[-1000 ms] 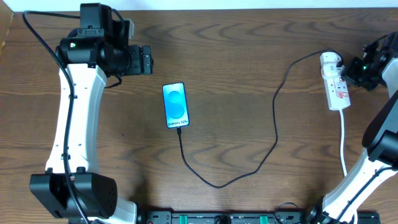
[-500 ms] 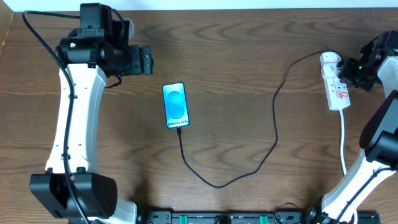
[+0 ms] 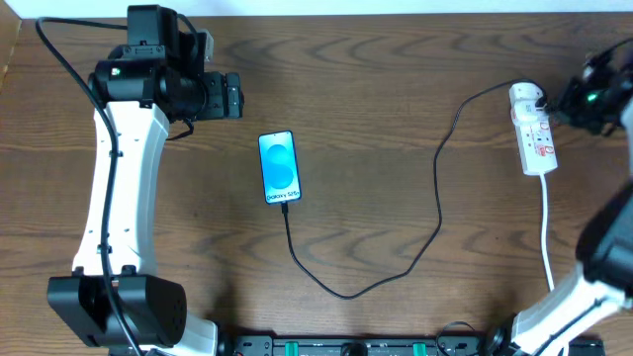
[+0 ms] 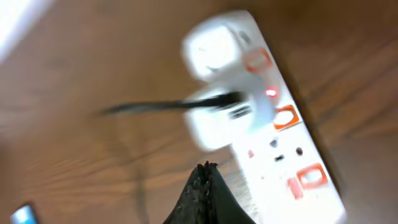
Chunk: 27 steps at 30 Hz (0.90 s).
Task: Plug charger to phone and switch on socket
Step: 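Lift the right gripper up off the power strip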
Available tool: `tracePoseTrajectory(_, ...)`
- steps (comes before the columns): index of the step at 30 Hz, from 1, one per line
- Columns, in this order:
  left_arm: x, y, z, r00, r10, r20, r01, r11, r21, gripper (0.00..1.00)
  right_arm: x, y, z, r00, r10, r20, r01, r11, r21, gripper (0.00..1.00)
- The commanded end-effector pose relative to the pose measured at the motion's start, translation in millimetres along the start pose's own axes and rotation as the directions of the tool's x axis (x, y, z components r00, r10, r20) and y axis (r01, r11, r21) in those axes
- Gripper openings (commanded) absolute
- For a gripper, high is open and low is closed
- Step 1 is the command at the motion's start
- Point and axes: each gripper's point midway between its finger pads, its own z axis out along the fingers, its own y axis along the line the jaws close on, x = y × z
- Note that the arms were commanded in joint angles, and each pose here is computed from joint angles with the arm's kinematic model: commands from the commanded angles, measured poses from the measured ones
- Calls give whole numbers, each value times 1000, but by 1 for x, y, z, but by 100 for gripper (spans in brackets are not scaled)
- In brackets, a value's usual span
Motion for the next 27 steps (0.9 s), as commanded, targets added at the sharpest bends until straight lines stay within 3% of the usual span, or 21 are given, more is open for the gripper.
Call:
tracePoseTrajectory(1, -3, 1, -5, 1000, -3, 17, 3, 1000, -8, 93, -17, 58, -98, 969, -155, 193, 173, 982, -80, 3)
tracePoseTrajectory(6, -3, 1, -5, 1000, -3, 16, 3, 1000, -8, 93, 18, 109, -152, 903, -356, 240, 383, 921, -74, 5)
tracePoseTrajectory(12, -3, 1, -5, 1000, -4, 16, 4, 1000, -8, 93, 69, 155, -172, 815, -544, 202, 564, 824, -55, 20)
tracePoseTrajectory(13, -3, 1, -5, 1000, -4, 17, 4, 1000, -8, 93, 75, 158, -173, 809, -556, 190, 573, 818, -46, 28)
tracePoseTrajectory(17, -3, 1, -5, 1000, -3, 16, 3, 1000, -8, 93, 97, 159, -168, 804, -584, 111, 590, 807, -29, 90)
tracePoseTrajectory(18, -3, 1, -5, 1000, -3, 16, 3, 1000, -8, 93, 103, 159, -167, 807, -583, 91, 588, 808, -37, 99)
tracePoseTrajectory(27, -3, 1, -5, 1000, -4, 16, 4, 1000, -8, 93, 116, 153, -166, 819, -573, 33, 574, 817, -46, 99)
